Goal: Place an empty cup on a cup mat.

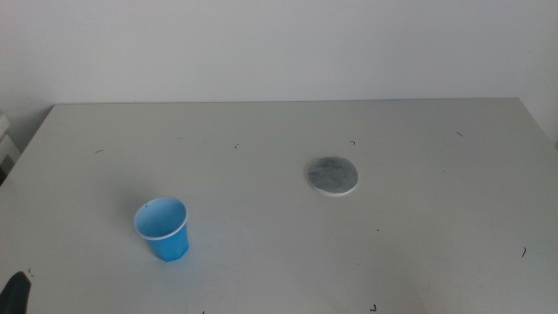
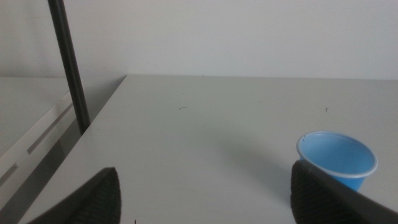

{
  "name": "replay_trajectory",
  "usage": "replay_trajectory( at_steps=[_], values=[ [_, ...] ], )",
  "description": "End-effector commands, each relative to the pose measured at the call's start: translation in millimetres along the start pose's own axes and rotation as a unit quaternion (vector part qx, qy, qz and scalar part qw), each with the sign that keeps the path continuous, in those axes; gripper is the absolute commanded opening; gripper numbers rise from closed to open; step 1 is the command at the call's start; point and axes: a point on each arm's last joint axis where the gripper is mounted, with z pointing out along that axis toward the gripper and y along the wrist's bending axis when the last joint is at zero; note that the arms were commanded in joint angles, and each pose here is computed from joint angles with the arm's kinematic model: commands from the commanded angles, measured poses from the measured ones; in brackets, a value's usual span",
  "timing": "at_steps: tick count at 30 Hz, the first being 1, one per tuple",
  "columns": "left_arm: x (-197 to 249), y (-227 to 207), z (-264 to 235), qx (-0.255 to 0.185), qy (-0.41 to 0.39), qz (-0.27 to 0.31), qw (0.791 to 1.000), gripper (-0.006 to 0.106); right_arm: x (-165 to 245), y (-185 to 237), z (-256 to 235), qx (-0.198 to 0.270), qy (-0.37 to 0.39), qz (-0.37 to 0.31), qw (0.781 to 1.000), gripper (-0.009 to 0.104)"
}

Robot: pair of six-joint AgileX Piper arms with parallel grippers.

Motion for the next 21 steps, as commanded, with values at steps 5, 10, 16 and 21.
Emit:
replay_trajectory(
  at_steps=[5, 10, 16, 21],
  values=[
    [-36, -2, -9, 0.001, -0.033, -0.021, 0.999, 0.105, -11, 0, -3, 0.000, -0.055, -0.009, 0.998, 0.094],
    [-79, -3, -14, -0.005, -0.003, -0.037, 0.999, 0.105, -11, 0, -3, 0.000, -0.055, -0.009, 0.998, 0.094],
    [-129, -6, -15, -0.013, 0.038, -0.043, 0.998, 0.105, -11, 0, -3, 0.000, -0.055, -0.009, 0.998, 0.094],
    [-173, -8, -10, -0.021, 0.075, -0.045, 0.996, 0.105, -11, 0, -3, 0.000, -0.055, -0.009, 0.998, 0.094]
  ],
)
